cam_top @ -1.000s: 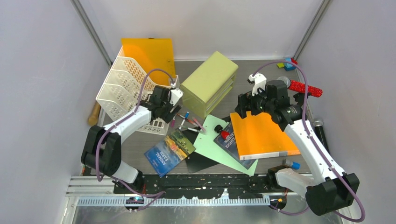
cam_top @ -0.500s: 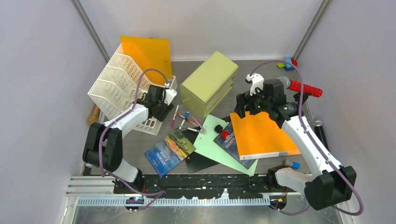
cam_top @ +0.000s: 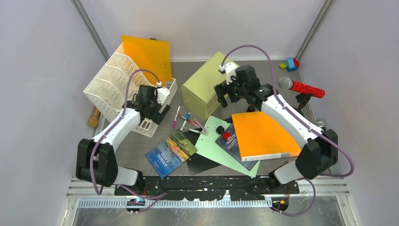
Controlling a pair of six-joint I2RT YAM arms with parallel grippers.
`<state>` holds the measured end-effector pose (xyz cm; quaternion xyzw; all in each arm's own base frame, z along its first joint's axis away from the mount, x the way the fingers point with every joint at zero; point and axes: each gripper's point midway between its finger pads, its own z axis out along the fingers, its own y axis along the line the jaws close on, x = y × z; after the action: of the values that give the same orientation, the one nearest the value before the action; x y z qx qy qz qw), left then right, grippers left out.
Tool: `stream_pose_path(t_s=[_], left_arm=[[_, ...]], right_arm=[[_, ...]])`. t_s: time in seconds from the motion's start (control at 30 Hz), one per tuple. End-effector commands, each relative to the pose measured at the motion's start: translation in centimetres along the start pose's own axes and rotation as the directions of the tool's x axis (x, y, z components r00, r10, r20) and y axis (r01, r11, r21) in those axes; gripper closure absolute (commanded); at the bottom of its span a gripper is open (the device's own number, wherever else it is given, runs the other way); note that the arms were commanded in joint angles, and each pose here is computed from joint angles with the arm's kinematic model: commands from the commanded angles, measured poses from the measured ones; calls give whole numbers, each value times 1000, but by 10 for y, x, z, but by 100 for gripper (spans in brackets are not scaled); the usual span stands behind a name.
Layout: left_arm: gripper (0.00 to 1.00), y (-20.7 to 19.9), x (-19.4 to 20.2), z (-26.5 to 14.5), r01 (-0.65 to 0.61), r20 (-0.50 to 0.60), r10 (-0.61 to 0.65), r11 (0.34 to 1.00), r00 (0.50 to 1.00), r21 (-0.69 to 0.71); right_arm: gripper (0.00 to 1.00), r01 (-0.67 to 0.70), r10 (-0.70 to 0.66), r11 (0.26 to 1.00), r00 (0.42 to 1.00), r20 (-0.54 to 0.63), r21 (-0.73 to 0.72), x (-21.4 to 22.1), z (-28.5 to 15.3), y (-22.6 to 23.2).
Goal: Organize the desk
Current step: Move the storage box to the center of the board.
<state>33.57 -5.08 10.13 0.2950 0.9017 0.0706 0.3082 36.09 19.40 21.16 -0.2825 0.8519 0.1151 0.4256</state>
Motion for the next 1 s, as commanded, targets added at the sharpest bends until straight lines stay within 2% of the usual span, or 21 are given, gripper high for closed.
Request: stream_pose_path(t_s=[0.0, 0.17, 0.37, 0.7, 0.97], left_arm=[[2, -5, -36, -38, 43, 133, -53, 996, 990, 78], [0, -8, -52, -68, 90, 211, -114, 989, 971, 118], [0, -2, -47, -97, 126, 288, -139, 990, 947, 64], [0, 4, -31, -115, 93, 314, -87, 996, 945, -5], [0, 2, -26, -117, 86, 330, -76, 996, 941, -14]], right_arm=[[0, 160, -167, 983, 983, 73, 92, -39, 4, 17], [0, 348, -358, 926, 932, 51, 145, -58, 18, 50], [0, 457, -463, 876, 886, 4, 152, -71, 45, 77], [8, 480, -482, 842, 874, -56, 246, -88, 100, 75], [12, 388, -394, 840, 917, -64, 379, -118, 117, 30]])
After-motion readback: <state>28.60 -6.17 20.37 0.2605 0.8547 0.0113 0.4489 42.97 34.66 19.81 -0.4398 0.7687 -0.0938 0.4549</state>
